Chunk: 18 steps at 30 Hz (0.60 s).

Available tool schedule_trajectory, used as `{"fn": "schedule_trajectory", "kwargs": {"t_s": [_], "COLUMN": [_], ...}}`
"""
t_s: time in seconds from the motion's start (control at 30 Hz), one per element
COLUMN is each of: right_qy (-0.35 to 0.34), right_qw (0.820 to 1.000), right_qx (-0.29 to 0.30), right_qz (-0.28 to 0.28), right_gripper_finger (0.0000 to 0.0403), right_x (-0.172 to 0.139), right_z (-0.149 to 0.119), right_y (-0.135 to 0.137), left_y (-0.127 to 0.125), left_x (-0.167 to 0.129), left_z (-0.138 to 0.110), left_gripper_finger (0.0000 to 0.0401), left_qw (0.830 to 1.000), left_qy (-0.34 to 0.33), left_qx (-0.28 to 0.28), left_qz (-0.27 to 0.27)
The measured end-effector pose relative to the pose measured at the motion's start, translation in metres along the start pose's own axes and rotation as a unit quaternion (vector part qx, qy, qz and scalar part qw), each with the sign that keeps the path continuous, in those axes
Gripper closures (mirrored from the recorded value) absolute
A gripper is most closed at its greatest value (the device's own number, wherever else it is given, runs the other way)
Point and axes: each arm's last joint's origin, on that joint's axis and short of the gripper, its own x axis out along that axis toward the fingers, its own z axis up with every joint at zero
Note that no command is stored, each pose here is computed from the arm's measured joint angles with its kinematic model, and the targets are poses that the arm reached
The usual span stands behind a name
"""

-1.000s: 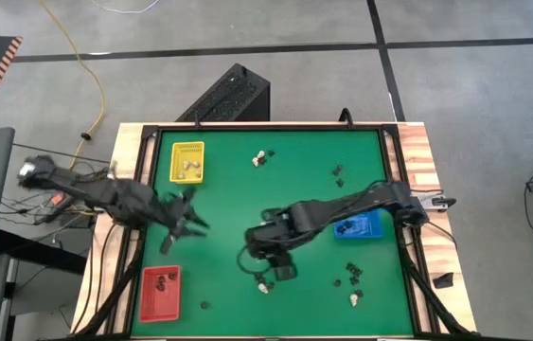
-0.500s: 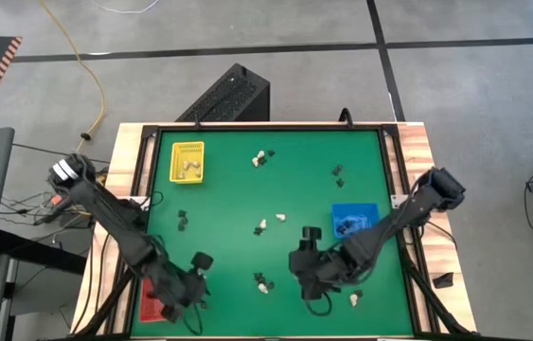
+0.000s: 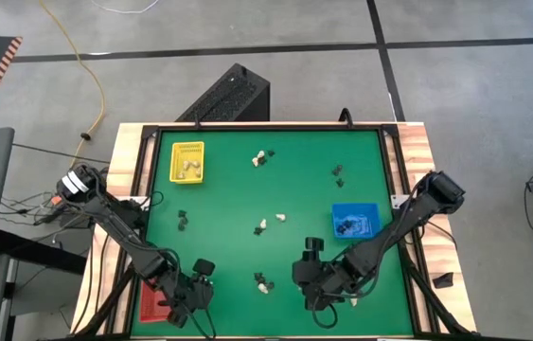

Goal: Sort Halloween decoration
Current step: Put the black skull toy into the red bin

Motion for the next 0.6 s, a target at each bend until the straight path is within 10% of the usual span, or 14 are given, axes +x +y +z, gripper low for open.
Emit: {"fn": "schedule_trajectory", "kwargs": {"t_s": [0.6], "right_qy": [0.001], "right_qw": [1.0], "right_qx": [-0.002], "right_qz": [-0.015], "right_gripper_finger": [0.0171], "right_x": [0.007], "right_z": [0.007], "right_y": [-0.012], "left_y": [-0.001], "left_x": [0.03], "left_z": [0.008], "left_gripper_finger": [0.0204], "left_qw": [0.993], "left_qy": [0.116], "left_qx": [-0.022], "left_qz": [-0.007]}}
